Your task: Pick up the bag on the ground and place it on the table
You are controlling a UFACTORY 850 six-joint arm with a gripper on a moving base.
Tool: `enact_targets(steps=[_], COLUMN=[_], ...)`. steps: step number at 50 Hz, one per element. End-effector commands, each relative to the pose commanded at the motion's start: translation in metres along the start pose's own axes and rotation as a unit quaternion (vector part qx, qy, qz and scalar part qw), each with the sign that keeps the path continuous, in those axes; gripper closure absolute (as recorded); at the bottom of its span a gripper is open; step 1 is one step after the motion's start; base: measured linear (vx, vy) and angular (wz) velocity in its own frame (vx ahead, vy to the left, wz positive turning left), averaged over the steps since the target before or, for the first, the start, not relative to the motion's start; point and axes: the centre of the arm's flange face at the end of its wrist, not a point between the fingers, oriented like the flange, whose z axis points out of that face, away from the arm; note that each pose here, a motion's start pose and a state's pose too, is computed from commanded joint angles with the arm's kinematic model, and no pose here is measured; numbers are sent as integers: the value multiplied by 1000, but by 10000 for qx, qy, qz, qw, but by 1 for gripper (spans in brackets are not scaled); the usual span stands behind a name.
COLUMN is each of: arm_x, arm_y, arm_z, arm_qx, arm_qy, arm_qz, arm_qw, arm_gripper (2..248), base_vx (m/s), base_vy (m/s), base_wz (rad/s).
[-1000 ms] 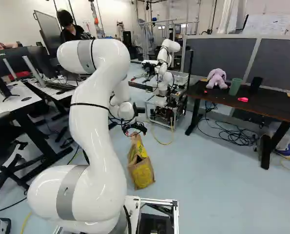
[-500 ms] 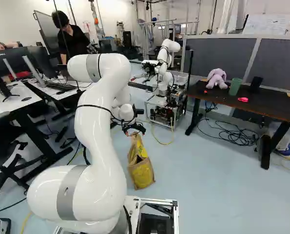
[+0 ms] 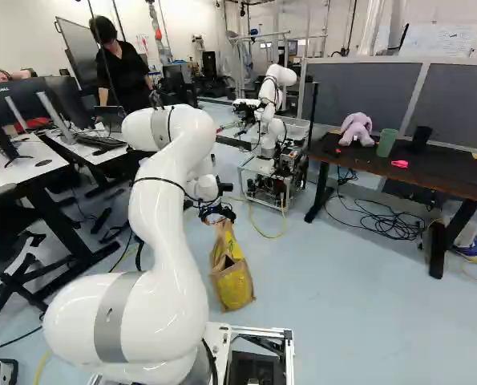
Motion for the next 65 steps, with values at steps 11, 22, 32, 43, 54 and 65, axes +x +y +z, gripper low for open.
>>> enact_targets(steps=[11,22,32,43,54,65], arm_x=[-3,-6,-9,-12,-15,-19], arm_y=[-2,-2,-1,-1,-1,0], arm_z=[17,34,49,65,81,98], arm_qx=[1,8,23,43,64,70], arm_qy=[-212,-311,-351,-386,-415,-442], arm_qz=[-15,-403,-911,-1482,-1966,-2042], arm_qw=[9998,9987,9952,9882,9796,9779], arm_gripper=[3,3,3,3,3,3], base_vx=[0,0,0,0,0,0], base_vy=[0,0,0,0,0,0], base_wz=[0,0,0,0,0,0])
